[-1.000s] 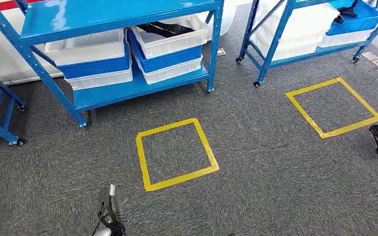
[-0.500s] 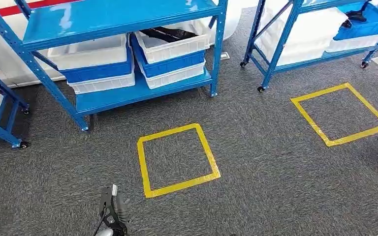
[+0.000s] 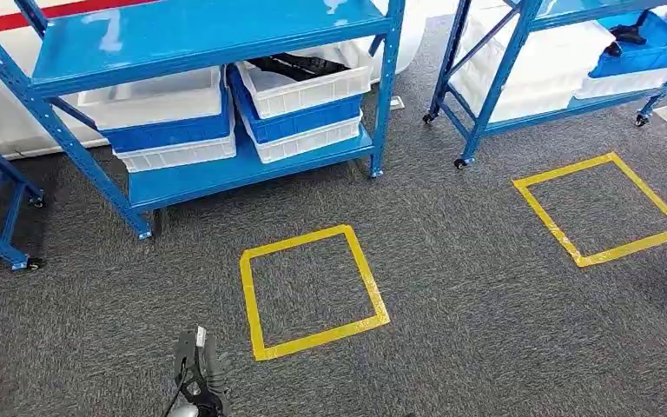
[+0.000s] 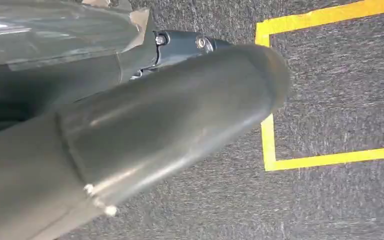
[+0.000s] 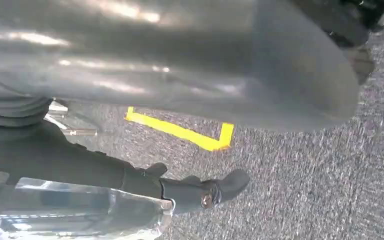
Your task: Take the parts from the cabinet and place them on the table.
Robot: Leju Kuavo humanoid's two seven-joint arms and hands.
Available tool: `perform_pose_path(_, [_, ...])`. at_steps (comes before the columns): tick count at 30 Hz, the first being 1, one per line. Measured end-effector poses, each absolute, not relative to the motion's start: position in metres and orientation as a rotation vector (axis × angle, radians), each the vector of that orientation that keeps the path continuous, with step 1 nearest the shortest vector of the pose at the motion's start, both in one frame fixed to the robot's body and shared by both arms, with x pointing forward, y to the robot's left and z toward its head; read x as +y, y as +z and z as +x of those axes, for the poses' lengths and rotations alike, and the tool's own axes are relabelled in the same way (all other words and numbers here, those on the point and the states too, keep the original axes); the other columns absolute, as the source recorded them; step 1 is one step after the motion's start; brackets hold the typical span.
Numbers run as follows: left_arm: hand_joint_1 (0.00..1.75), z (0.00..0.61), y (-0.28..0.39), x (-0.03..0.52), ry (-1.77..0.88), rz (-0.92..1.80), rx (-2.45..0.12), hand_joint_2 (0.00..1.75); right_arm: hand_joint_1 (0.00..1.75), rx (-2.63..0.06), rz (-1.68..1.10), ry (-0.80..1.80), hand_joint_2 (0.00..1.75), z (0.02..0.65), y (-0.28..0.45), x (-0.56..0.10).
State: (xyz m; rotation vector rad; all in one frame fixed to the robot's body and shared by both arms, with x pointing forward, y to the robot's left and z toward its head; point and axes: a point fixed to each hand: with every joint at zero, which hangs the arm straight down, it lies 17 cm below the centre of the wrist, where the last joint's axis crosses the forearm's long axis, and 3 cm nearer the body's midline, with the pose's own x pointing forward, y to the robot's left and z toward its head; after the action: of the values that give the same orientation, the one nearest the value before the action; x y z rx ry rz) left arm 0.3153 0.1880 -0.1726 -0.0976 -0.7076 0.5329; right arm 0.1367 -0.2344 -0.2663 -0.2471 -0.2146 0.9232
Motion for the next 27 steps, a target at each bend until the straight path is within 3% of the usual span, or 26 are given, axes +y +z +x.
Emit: perform_pose_path(27, [0.00,0.3147,-0.1734,0.1864,0.528,-0.099,-0.704,0.00,0.00,-0.215,-0.241,0.915,0.00,0.1331,-0.2673,-0.2350])
